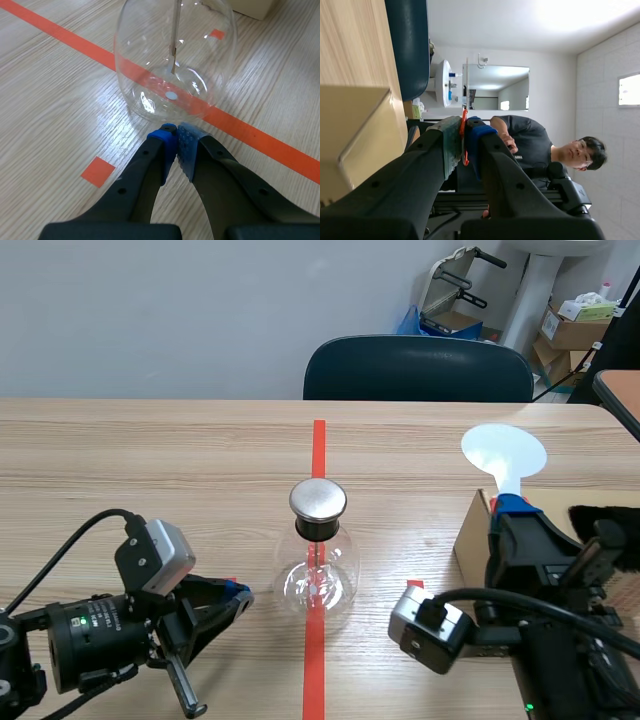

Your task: Do the electroscope experiment

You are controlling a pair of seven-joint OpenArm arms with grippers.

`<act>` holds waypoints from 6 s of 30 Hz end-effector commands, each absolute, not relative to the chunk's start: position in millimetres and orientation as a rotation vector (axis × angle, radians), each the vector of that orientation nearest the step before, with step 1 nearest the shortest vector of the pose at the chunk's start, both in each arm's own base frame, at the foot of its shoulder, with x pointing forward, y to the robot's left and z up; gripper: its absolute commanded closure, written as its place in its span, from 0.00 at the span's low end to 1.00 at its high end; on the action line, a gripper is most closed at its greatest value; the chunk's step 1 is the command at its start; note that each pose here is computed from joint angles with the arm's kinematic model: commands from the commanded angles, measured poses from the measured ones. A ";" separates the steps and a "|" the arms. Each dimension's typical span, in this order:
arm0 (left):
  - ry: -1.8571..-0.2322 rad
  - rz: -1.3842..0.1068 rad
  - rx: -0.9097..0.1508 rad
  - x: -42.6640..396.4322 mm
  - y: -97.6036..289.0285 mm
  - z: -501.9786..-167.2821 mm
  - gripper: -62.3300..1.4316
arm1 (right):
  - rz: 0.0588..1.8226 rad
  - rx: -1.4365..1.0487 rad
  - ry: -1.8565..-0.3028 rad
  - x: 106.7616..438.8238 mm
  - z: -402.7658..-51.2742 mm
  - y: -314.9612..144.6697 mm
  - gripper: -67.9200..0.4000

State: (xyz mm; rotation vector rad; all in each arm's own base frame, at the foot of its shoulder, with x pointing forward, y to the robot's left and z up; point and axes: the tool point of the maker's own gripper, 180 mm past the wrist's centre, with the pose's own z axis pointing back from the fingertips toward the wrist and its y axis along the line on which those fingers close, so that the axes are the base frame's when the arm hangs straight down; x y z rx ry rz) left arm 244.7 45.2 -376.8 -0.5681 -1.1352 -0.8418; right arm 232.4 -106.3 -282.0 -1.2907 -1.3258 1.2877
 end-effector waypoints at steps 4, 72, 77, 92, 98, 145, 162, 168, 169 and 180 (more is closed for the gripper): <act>-1.189 -0.852 -0.636 230.0 44.4 -347.6 0.89 | 1.315 -1.319 -1.347 223.4 -276.4 -121.1 0.98; -1.278 -0.976 -0.837 134.0 29.8 -227.8 0.31 | 1.490 -1.058 -1.292 167.1 -340.4 -244.1 0.97; -1.277 -0.976 -0.837 133.9 29.8 -227.9 0.31 | 1.521 -1.045 -1.279 165.4 -343.8 -243.0 0.97; -1.279 -0.976 -0.837 134.0 29.7 -227.7 0.31 | 1.538 -1.006 -1.354 161.8 -340.1 -230.9 0.97; -1.278 -0.977 -0.837 134.0 29.7 -227.8 0.31 | 1.414 -1.136 -1.180 170.8 -341.3 -268.9 0.97; -1.279 -0.984 -0.836 133.4 29.6 -228.1 0.31 | 1.372 -1.122 -1.145 163.7 -352.1 -261.4 0.97; -1.279 -0.984 -0.835 133.5 29.6 -228.1 0.31 | 1.507 -1.018 -1.257 159.0 -355.5 -230.3 0.97; -1.278 -0.984 -0.835 133.5 29.6 -228.2 0.31 | 1.404 -1.104 -1.154 162.6 -354.3 -255.9 0.97; -1.279 -0.984 -0.835 133.5 29.6 -228.1 0.31 | 1.376 -1.127 -1.126 163.3 -353.9 -262.9 0.97; -1.279 -0.984 -0.835 133.5 29.6 -228.1 0.31 | 1.533 -0.981 -1.287 155.3 -356.5 -222.6 0.97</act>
